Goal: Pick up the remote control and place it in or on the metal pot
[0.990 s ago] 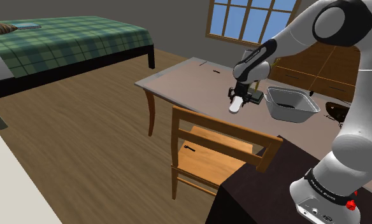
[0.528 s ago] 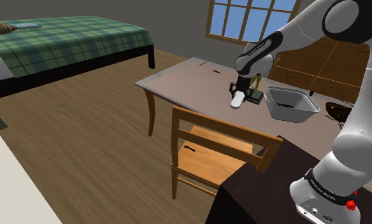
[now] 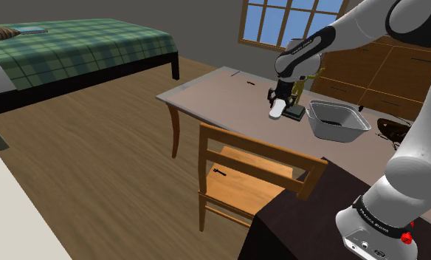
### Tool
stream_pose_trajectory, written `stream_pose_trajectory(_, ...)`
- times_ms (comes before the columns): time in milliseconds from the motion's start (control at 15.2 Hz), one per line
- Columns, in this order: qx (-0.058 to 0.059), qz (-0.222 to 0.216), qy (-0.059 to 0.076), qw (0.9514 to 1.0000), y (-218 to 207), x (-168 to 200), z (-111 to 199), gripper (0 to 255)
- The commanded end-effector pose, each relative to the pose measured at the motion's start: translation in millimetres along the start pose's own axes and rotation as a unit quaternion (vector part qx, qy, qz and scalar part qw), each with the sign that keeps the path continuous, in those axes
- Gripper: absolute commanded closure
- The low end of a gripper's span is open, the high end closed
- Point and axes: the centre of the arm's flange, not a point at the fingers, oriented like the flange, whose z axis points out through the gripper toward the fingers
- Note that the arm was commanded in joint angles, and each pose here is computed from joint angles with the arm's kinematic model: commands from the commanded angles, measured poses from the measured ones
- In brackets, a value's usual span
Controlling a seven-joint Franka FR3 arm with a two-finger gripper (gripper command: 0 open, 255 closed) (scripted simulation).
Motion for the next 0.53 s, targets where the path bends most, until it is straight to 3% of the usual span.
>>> stream_pose_trajectory(0, 0.0, 0.0, 0.0, 1.0, 1.1, -0.8, -10.6, 255)
stream_pose_trajectory(462, 0.0, 0.0, 0.0, 1.0, 1.7, -0.6, -43.7, 255)
